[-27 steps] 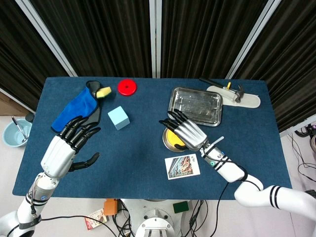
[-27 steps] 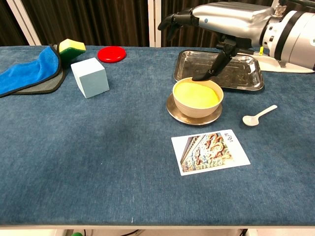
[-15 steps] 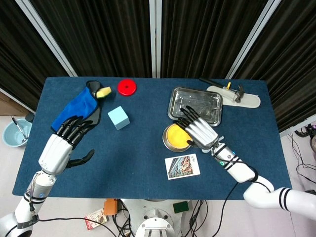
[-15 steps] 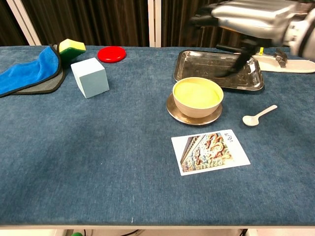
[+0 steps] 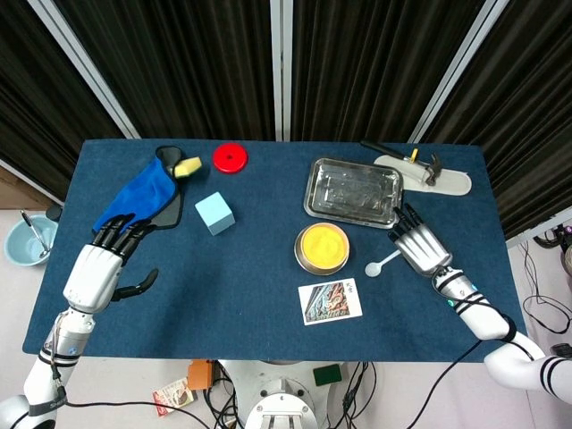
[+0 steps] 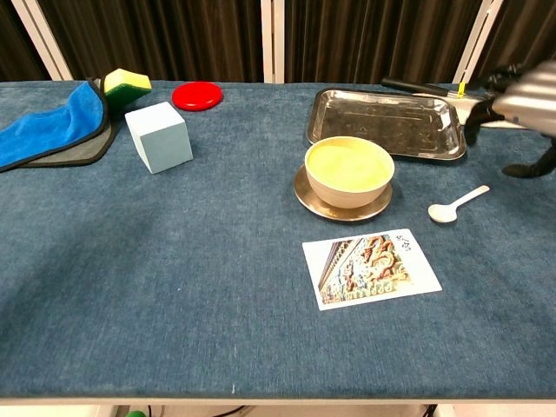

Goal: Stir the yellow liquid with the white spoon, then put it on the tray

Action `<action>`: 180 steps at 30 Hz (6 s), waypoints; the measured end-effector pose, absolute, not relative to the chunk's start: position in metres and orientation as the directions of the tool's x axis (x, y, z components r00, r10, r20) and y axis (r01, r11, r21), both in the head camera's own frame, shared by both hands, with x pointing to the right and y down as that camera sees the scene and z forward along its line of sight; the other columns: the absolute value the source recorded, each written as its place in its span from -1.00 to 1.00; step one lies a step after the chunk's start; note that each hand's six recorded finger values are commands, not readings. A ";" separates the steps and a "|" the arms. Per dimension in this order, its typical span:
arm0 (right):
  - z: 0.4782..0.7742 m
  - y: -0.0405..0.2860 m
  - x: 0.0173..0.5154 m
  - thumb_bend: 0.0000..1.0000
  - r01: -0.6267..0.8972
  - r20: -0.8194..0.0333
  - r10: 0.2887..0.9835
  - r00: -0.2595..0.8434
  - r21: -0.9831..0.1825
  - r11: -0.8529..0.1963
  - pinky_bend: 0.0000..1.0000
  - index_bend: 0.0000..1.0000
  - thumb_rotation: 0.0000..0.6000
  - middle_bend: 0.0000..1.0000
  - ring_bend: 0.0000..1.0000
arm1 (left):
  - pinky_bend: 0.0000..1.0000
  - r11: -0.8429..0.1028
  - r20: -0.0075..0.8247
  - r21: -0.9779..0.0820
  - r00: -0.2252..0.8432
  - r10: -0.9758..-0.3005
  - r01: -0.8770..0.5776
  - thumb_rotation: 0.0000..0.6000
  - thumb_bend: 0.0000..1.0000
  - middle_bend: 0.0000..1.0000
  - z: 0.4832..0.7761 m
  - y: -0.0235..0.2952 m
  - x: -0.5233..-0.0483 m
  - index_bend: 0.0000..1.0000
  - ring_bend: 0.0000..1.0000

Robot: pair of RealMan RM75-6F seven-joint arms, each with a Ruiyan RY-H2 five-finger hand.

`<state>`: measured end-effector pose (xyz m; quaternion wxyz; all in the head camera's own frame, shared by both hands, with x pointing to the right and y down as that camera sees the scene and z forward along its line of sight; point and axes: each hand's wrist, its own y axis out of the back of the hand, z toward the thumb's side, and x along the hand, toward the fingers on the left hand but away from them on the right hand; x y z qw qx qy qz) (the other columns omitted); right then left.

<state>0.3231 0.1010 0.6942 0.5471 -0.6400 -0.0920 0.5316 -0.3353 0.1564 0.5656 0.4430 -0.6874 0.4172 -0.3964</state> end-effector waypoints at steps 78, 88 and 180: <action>0.700 0.083 0.314 -0.05 -0.270 -0.466 0.758 0.456 -0.884 -0.382 -0.80 0.33 1.00 0.10 -0.68 | -0.73 -0.262 0.182 -0.939 0.325 -0.928 -0.222 0.38 -0.41 -0.66 0.568 0.161 -0.343 -0.63 -0.80; 0.671 0.062 0.253 -0.05 -0.325 -0.485 0.714 0.505 -0.873 -0.363 -0.80 0.32 1.00 0.06 -0.68 | -0.73 -0.257 0.175 -0.939 0.327 -0.929 -0.228 0.41 -0.41 -0.66 0.568 0.164 -0.344 -0.63 -0.80; 0.734 0.060 0.169 -0.12 -0.499 -0.481 0.611 0.629 -0.852 -0.158 -0.88 0.05 1.00 -0.26 -0.83 | -0.73 -0.254 0.193 -0.930 0.237 -0.952 -0.264 0.39 -0.41 -0.66 0.580 0.178 -0.381 -0.63 -0.80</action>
